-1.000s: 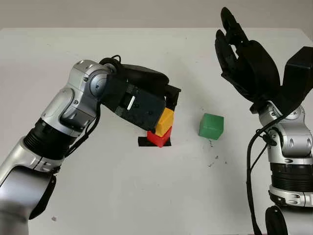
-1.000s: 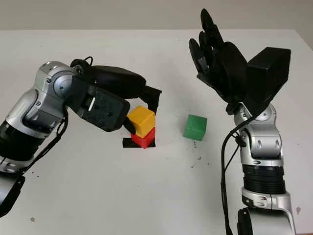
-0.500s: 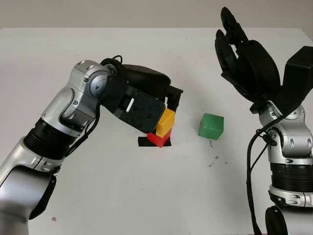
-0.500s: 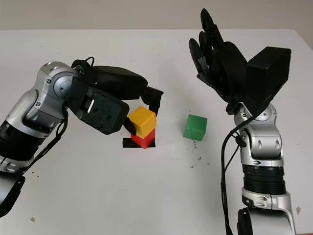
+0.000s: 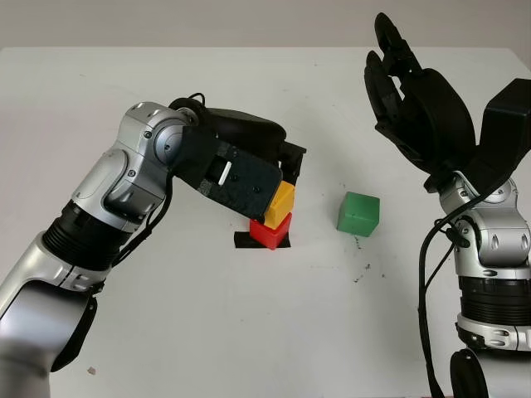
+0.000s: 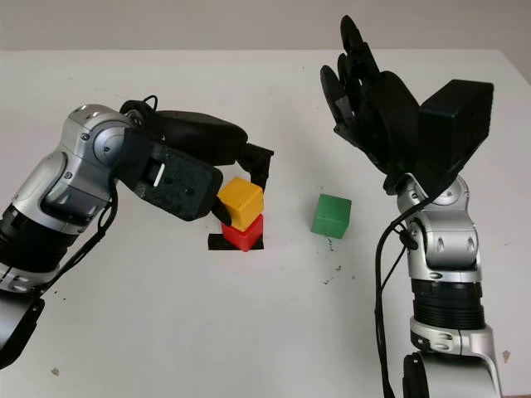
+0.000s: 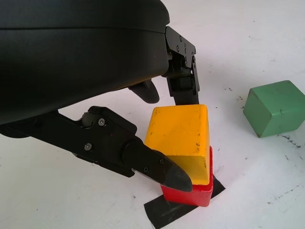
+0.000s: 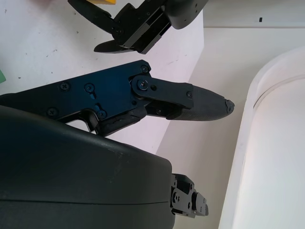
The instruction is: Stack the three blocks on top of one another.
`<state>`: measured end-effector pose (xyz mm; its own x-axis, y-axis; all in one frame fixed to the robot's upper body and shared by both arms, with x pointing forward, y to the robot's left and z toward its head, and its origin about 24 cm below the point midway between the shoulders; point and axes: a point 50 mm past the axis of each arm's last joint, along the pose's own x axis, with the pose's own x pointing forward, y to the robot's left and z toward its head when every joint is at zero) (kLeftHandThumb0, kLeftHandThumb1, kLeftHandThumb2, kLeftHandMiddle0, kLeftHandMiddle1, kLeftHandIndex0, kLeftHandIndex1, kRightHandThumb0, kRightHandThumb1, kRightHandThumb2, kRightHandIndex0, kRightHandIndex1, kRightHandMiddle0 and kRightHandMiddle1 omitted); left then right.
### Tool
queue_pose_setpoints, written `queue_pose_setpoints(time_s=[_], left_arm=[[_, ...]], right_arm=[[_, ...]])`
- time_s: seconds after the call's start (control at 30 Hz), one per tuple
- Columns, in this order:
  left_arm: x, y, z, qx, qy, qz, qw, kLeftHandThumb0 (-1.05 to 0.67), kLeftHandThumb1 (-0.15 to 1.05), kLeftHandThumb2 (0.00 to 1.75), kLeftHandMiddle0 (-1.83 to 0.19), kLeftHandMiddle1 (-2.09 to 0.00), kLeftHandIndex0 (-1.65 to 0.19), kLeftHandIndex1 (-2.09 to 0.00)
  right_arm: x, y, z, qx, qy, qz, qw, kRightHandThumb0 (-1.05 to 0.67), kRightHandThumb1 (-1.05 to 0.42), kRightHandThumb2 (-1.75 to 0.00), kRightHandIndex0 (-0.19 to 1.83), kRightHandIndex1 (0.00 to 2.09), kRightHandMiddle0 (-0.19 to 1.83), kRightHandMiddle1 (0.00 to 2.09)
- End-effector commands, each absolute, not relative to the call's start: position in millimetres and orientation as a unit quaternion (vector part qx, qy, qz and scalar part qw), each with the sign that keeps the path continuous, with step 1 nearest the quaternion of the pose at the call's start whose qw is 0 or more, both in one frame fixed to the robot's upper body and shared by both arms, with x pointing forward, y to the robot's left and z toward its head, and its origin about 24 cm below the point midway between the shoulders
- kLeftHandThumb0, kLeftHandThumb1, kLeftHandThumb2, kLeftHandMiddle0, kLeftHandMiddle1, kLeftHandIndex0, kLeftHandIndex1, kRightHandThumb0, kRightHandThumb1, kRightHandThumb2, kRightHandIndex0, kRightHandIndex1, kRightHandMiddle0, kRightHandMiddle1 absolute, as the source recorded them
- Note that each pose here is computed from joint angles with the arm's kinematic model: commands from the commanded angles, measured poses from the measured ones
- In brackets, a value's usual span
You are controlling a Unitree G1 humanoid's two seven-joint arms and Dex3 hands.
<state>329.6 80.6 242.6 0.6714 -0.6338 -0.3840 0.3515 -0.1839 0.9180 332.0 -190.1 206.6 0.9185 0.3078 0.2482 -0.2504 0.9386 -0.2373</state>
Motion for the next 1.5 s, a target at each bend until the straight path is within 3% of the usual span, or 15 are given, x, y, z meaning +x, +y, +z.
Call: queue_pose_setpoints(time_s=[0.0,0.23,0.33,0.43,0.53,0.57,0.6,0.67,0.77,0.87,0.97,1.37,1.47], left_arm=[[327.2,76.7,244,0.666,-0.117,-0.392,0.624,-0.44,1.02,0.05,-0.15,-0.66,-0.29,-1.54],[326.8,76.2,244,0.666,-0.114,-0.399,0.620,-0.46,1.02,0.05,-0.19,-0.63,-0.29,-1.52],[326.9,76.0,244,0.663,-0.111,-0.404,0.621,-0.47,1.02,0.05,-0.14,-0.76,-0.30,-1.51],[326.6,75.9,244,0.662,-0.108,-0.408,0.619,-0.47,1.02,0.05,-0.04,-1.05,-0.30,-1.51],[326.0,75.6,244,0.663,-0.114,-0.409,0.617,-0.49,1.01,0.05,-0.02,-1.12,-0.31,-1.52],[326.1,75.3,244,0.663,-0.110,-0.407,0.619,-0.49,1.01,0.05,-0.01,-1.10,-0.31,-1.51],[326.1,75.1,243,0.662,-0.106,-0.405,0.622,-0.49,1.00,0.05,-0.03,-0.91,-0.31,-1.49],[325.7,75.0,244,0.663,-0.101,-0.403,0.623,-0.51,1.00,0.05,-0.13,-0.36,-0.26,-1.35],[325.8,75.1,243,0.665,-0.097,-0.402,0.623,-0.56,0.99,0.05,-0.17,-0.11,-0.15,-1.09],[326.5,75.8,242,0.662,-0.093,-0.399,0.628,-0.61,0.97,0.05,-0.14,-0.06,-0.14,-0.56],[326.7,75.8,241,0.664,-0.099,-0.392,0.629,-0.65,0.97,0.05,-0.12,-0.05,-0.11,-0.30],[325.2,76.4,245,0.657,-0.107,-0.393,0.634,-0.67,0.94,0.05,-0.05,-0.03,-0.07,-0.10],[322.5,78.4,257,0.653,-0.093,-0.405,0.633,-0.71,0.92,0.04,0.04,-0.01,0.02,-0.05]], right_arm=[[330,-193,209,-0.103,-0.146,0.141,0.974,-0.64,-1.05,-0.59,-0.19,0.00,-0.19,0.00],[329,-193,209,-0.104,-0.147,0.139,0.974,-0.64,-1.05,-0.59,-0.19,0.00,-0.19,0.00],[330,-193,209,-0.102,-0.146,0.139,0.974,-0.64,-1.05,-0.59,-0.19,0.00,-0.19,0.00],[329,-192,209,-0.102,-0.146,0.139,0.974,-0.63,-1.05,-0.60,-0.19,0.00,-0.19,0.00],[329,-192,209,-0.105,-0.146,0.139,0.974,-0.64,-1.05,-0.60,-0.19,0.00,-0.19,0.00],[329,-193,209,-0.106,-0.145,0.139,0.974,-0.64,-1.05,-0.59,-0.19,0.00,-0.19,0.00],[329,-193,209,-0.107,-0.145,0.139,0.974,-0.65,-1.05,-0.59,-0.19,0.00,-0.19,0.00],[329,-193,209,-0.106,-0.146,0.140,0.974,-0.65,-1.05,-0.59,-0.19,0.00,-0.19,0.00],[329,-193,209,-0.105,-0.146,0.138,0.974,-0.64,-1.05,-0.59,-0.19,0.00,-0.19,0.00],[329,-193,209,-0.108,-0.146,0.136,0.974,-0.64,-1.05,-0.59,-0.19,0.00,-0.19,0.00],[329,-193,208,-0.102,-0.144,0.139,0.974,-0.65,-1.05,-0.58,-0.19,0.00,-0.19,0.00],[329,-193,208,-0.102,-0.143,0.140,0.974,-0.65,-1.05,-0.58,-0.19,0.00,-0.19,0.00],[329,-194,208,-0.100,-0.143,0.141,0.974,-0.64,-1.05,-0.59,-0.19,0.00,-0.19,0.00]])
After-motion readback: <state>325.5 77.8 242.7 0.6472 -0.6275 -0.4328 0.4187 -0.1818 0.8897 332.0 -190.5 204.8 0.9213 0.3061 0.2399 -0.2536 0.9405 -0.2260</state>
